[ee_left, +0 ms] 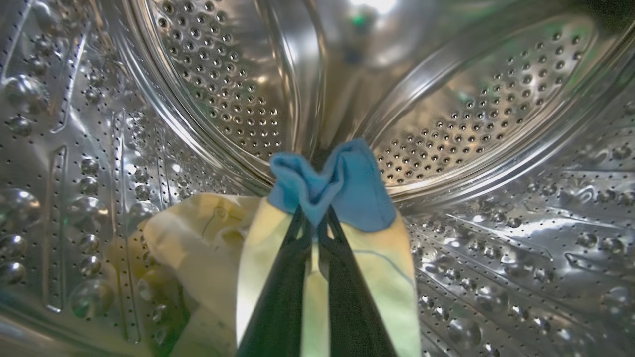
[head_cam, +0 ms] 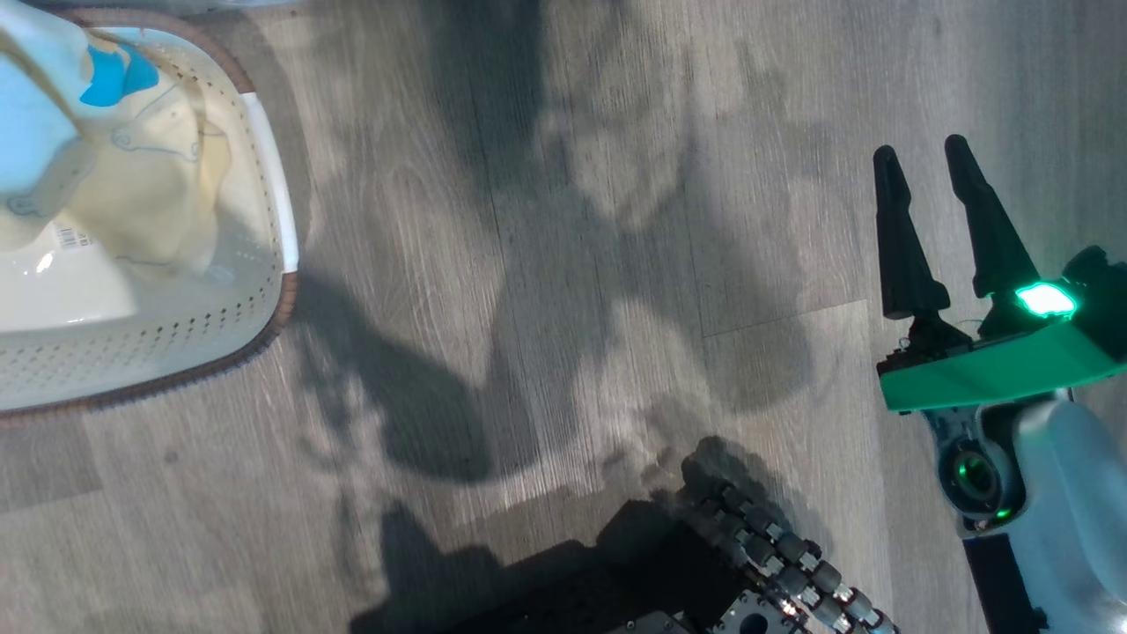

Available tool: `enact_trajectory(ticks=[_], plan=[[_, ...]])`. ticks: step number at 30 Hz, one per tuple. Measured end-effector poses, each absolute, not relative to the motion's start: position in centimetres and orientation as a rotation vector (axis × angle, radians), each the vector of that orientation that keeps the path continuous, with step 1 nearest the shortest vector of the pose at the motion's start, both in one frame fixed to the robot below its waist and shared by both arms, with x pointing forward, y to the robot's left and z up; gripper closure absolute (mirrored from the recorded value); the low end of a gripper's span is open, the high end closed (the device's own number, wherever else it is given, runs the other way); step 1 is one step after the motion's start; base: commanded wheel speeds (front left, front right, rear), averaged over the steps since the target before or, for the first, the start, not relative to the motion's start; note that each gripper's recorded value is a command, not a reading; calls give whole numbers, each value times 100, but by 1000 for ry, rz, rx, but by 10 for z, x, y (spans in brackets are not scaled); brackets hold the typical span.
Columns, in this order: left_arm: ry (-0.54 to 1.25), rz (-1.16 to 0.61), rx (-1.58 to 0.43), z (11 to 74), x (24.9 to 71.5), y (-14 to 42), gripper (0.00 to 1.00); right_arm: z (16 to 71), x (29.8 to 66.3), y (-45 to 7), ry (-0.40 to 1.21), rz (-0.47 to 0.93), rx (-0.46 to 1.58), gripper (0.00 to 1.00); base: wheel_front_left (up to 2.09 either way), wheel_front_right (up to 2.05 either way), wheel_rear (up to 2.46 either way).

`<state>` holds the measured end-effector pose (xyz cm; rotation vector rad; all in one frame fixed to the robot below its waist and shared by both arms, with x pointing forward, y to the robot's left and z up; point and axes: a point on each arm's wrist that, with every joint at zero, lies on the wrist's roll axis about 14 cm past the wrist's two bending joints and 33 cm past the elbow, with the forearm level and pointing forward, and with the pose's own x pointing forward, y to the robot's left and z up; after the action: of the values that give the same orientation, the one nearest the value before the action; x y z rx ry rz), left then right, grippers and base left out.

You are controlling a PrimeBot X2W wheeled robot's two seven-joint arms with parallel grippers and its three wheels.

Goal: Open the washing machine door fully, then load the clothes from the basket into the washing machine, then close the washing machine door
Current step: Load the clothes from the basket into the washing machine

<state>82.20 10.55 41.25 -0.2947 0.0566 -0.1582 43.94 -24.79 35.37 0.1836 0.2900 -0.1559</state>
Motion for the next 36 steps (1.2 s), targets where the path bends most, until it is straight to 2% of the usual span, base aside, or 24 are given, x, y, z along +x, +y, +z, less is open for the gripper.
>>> enact_trajectory(ticks=[1,3,5,17,23,36], plan=[[62,-158,-293,411,821,105,99,354,440,-248,289,-156,184,0,0,0,0],[88,-161,-279,406,820,105,57,354,440,-247,287,-154,186,0,0,0,0],[112,-162,-266,403,818,105,0,355,441,-246,284,-152,188,0,0,0,0],[227,-219,-214,404,781,94,0,390,440,-251,196,-160,189,0,0,0,0],[231,-257,-210,413,750,88,0,403,427,-247,177,-159,195,0,0,0,0],[238,-316,-195,417,655,98,0,436,392,-245,114,-167,212,0,0,0,0]])
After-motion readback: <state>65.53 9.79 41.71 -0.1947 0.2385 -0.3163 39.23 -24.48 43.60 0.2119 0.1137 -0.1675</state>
